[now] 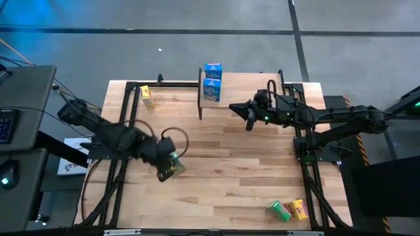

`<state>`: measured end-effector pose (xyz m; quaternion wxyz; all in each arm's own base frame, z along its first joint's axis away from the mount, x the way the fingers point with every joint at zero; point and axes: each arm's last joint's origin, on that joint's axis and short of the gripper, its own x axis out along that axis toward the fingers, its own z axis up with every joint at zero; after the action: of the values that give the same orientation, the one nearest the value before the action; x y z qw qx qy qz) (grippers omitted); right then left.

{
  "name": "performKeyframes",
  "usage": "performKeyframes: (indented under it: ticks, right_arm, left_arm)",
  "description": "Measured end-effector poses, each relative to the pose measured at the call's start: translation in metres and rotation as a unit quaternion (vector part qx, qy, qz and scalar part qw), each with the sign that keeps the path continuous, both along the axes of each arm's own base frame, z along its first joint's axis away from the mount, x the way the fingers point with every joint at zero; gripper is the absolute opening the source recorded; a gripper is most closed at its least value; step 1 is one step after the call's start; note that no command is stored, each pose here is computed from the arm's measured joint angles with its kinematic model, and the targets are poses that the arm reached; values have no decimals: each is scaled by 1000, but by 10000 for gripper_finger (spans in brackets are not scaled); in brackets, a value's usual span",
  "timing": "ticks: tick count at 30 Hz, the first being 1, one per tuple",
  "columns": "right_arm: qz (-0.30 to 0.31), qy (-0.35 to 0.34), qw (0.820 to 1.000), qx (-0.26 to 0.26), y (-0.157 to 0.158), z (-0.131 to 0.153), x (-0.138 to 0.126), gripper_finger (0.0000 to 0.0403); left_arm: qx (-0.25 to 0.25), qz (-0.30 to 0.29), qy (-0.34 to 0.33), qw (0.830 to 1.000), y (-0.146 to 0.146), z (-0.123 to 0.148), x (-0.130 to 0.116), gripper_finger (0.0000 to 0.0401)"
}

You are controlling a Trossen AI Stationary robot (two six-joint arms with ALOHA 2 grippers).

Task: Stack cereal on shelf
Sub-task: Put the left green cereal box on the shelf

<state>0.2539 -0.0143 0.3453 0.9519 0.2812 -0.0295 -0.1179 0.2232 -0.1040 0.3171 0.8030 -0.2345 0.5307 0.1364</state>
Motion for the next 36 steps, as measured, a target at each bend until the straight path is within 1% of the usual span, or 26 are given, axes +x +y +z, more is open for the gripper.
performKeyframes:
  ticks: [2,5,7,8,10,15,18,21,22,24,25,27,31,34,36]
  right_arm:
    - [28,-8,999,25,1,-1,3,0]
    - [112,-25,992,51,7,-2,11,0]
    - [160,-37,984,61,14,-5,19,0]
    - [171,-40,982,62,16,-7,22,0]
    - [175,-45,982,61,21,-10,29,0]
    - [143,-28,987,75,28,-27,44,0]
    - [148,-42,984,87,32,-32,53,0]
    - [172,-83,978,80,37,-28,62,1]
    - [182,-87,977,72,39,-23,67,2]
    - [200,-68,976,56,44,-15,77,13]
    - [207,-47,976,48,47,-11,83,24]
    - [212,19,977,26,53,-7,94,57]
    - [211,146,966,-24,60,4,109,156]
    - [211,205,954,-60,62,13,118,232]
    - [217,229,945,-82,63,14,125,272]
  left_arm:
    - [22,-42,-7,999,10,2,3,146]
    - [52,-102,-20,993,21,8,5,138]
    - [65,-126,-41,989,28,16,6,133]
    - [69,-131,-51,988,32,20,7,132]
    - [76,-133,-61,986,38,26,7,131]
    - [91,-145,-78,982,45,36,8,130]
    - [96,-150,-81,981,46,38,9,130]
    - [97,-149,-87,980,46,38,10,130]
    - [97,-149,-92,980,46,39,10,130]
    - [97,-149,-102,979,45,40,12,130]
    - [97,-148,-109,978,45,41,13,130]
    - [96,-148,-116,978,45,42,14,130]
    - [96,-147,-115,978,45,42,14,130]
    - [93,-143,-116,978,45,42,14,130]
    - [93,-143,-116,978,45,42,14,130]
